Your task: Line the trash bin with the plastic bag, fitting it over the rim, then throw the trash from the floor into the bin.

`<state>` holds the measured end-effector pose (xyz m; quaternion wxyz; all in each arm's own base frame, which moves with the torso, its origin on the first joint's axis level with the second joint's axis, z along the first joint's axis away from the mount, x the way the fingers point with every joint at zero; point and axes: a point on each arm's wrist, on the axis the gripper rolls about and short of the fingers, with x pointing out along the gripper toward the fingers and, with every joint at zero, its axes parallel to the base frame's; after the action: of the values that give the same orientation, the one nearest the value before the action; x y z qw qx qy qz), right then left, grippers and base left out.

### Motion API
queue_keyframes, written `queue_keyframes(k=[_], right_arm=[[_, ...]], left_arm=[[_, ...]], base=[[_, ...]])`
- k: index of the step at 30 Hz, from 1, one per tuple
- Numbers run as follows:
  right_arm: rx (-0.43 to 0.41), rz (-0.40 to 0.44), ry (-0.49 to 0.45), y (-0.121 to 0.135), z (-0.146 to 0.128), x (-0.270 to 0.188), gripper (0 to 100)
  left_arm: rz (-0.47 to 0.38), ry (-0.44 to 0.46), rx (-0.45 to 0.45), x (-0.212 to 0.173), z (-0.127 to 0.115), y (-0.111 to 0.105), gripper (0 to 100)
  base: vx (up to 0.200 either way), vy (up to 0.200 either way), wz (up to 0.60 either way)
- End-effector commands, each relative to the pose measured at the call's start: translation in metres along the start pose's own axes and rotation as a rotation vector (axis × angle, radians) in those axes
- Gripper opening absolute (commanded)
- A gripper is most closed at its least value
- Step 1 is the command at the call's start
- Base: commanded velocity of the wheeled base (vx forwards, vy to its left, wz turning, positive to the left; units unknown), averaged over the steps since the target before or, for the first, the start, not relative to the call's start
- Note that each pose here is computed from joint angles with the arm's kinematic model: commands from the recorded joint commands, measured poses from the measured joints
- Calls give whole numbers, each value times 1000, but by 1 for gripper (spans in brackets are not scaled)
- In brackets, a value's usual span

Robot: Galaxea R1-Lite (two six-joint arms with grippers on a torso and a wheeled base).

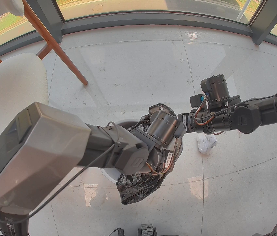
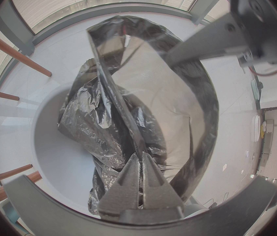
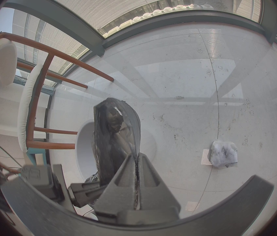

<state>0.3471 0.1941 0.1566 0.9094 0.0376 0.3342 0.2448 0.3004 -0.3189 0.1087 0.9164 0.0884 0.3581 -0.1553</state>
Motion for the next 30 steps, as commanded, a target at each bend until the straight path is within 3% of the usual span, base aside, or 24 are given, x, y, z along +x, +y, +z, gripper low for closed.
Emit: queue_keyframes(k=[1, 10, 14, 15, 20, 30], right_arm=[[5, -10, 25, -6, -7, 0, 0], [8, -7, 51, -7, -14, 6, 0], [1, 1, 25, -6, -15, 14, 0], [-2, 9, -12, -7, -15, 23, 0], [-11, 35, -100, -4, -12, 34, 0], [-15, 39, -99, -2, -14, 33, 0]], left_arm=[[25, -22, -33, -17, 17, 24, 0], [83, -43, -105, -45, 43, 73, 0], [106, -38, -103, -43, 44, 84, 0], [125, -40, -95, -45, 46, 96, 0], [137, -46, -99, -46, 48, 103, 0], [184, -35, -83, -55, 48, 138, 0]], base=[[0, 0, 0], [0, 0, 0], [0, 0, 0], [0, 0, 0], [0, 0, 0], [0, 0, 0]])
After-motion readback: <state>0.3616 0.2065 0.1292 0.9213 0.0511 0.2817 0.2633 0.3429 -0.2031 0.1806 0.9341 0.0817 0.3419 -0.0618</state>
